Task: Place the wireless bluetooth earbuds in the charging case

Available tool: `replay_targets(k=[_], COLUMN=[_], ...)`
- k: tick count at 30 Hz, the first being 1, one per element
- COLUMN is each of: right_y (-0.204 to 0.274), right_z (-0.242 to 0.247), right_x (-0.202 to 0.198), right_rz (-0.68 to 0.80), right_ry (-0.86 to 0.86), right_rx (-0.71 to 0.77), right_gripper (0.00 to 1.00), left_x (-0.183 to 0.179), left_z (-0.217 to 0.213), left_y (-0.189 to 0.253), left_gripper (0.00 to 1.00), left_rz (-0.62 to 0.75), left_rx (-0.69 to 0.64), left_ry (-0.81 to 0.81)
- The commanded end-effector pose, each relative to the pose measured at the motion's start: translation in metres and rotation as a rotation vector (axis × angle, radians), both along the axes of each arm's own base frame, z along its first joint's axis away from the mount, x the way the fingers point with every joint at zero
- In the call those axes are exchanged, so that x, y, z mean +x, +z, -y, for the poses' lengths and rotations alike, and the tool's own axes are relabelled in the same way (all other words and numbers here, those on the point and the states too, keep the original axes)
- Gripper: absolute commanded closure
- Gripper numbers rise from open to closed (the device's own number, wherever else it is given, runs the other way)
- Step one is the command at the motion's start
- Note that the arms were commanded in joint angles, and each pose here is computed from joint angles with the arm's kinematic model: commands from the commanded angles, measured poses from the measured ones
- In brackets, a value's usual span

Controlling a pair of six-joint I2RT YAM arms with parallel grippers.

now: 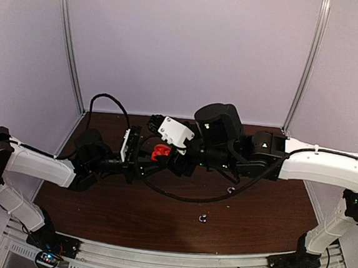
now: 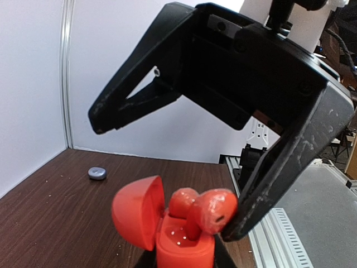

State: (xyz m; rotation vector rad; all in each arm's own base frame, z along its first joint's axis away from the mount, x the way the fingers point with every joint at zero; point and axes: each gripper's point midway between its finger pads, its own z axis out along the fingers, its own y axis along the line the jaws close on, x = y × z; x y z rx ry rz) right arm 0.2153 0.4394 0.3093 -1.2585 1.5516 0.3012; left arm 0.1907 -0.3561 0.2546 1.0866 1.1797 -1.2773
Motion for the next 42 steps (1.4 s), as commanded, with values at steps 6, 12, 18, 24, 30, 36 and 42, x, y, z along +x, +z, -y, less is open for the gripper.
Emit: replay_targets(k=[6, 12, 18, 24, 30, 36, 42], right_y=[0.013, 0.013, 0.006, 0.005, 0.008, -0.002, -0.003], right_z=[0.000, 0.000, 0.000, 0.008, 0.014, 0.003, 0.003], right_x=[0.022, 0.025, 0.022, 0.025, 0.029, 0.018, 0.020], right_rz=[0.014, 0.010, -0.005, -0.009, -0.031, -0.085, -0.138], right_ry=[-0.064, -0.063, -0.044, -0.068, -0.070, 0.023, 0.050], right_rx=[0.041, 0.043, 0.033, 0.039, 0.069, 0.078, 0.114], right_gripper=[0.28, 0.28, 0.28, 0.28, 0.29, 0.28, 0.27], left_x=[-0.013, -0.013, -0.015, -0.017, -0.016, -0.016, -0.018], left_z=[0.007, 0.008, 0.006, 0.006, 0.007, 0.008, 0.008], left_y=[0.013, 0.012, 0.016, 0.017, 0.017, 0.017, 0.017], left_gripper=[1.00, 1.00, 1.00, 1.00, 1.00, 1.00, 1.00], left_rz=[0.080, 0.084, 0.089, 0.079, 0.088, 0.088, 0.095], left_rx=[-0.028, -0.024, -0.041, -0.050, -0.046, -0.044, -0.044], left_ry=[-0.051, -0.051, -0.051, -0.061, -0.060, -0.067, -0.081])
